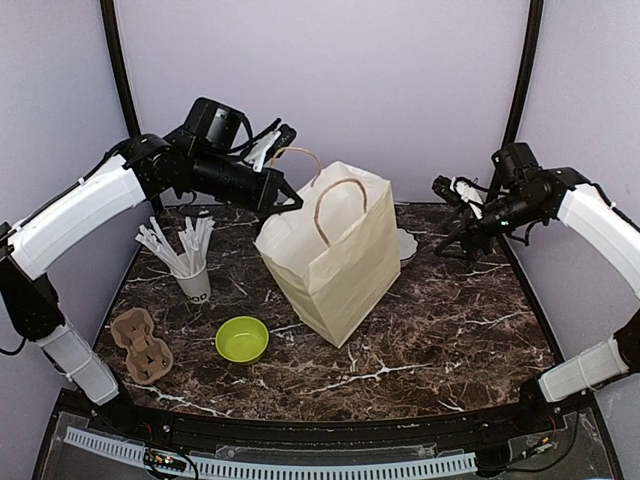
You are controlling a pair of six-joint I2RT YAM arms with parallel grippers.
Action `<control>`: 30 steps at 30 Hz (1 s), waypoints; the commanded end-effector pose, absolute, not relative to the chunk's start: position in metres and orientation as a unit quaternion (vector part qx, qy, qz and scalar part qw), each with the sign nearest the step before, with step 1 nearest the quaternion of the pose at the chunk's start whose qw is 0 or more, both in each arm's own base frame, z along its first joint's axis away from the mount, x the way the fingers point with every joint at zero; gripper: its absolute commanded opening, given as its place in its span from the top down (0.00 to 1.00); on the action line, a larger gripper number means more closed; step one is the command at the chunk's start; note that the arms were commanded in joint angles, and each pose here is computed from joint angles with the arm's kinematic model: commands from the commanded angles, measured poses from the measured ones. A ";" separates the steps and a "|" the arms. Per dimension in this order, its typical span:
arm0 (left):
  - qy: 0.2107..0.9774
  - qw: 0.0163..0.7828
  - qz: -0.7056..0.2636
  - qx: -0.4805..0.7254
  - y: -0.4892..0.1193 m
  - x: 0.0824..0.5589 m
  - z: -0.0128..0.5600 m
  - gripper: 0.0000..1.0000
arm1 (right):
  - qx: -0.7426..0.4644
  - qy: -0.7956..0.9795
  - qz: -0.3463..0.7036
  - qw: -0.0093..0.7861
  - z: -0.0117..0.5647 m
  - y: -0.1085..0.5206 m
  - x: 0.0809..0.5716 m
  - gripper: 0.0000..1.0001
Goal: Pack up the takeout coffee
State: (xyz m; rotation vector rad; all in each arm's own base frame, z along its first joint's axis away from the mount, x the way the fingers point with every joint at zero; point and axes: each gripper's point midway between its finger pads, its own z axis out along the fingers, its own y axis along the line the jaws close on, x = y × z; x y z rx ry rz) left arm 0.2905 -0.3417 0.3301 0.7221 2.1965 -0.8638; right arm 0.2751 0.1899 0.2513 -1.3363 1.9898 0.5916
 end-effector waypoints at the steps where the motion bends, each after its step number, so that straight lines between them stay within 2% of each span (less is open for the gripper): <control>1: 0.806 0.323 -0.337 0.363 -0.353 0.294 0.340 1.00 | -0.495 0.760 0.238 0.348 0.272 0.179 0.269 0.30; 6: 0.778 0.302 -0.347 0.427 -0.366 0.304 0.346 1.00 | -0.474 0.775 0.237 0.346 0.260 0.164 0.267 0.29; 7: 0.786 0.274 -0.345 0.434 -0.370 0.305 0.329 1.00 | -0.471 0.776 0.240 0.345 0.258 0.163 0.266 0.29; 8: 0.773 0.288 -0.345 0.448 -0.372 0.308 0.340 1.00 | -0.467 0.777 0.242 0.345 0.255 0.161 0.266 0.29; 9: 0.776 0.266 -0.346 0.455 -0.376 0.310 0.327 1.00 | -0.465 0.778 0.244 0.344 0.252 0.160 0.265 0.29; 21: 0.768 0.249 -0.372 0.457 -0.385 0.345 0.305 0.98 | -0.463 0.784 0.242 0.335 0.237 0.155 0.263 0.29; 24: 0.767 0.259 -0.369 0.457 -0.390 0.353 0.302 0.85 | -0.462 0.783 0.247 0.334 0.234 0.156 0.262 0.29; 25: 0.770 0.267 -0.360 0.454 -0.389 0.358 0.302 0.74 | -0.461 0.783 0.250 0.335 0.233 0.157 0.263 0.29; 26: 0.769 0.278 -0.355 0.452 -0.389 0.362 0.305 0.70 | -0.460 0.783 0.253 0.334 0.232 0.157 0.263 0.29; 27: 0.774 0.291 -0.342 0.446 -0.387 0.368 0.310 0.61 | -0.459 0.783 0.256 0.334 0.231 0.158 0.263 0.29; 30: 0.782 0.338 -0.301 0.428 -0.379 0.380 0.329 0.45 | -0.457 0.782 0.265 0.331 0.230 0.160 0.263 0.29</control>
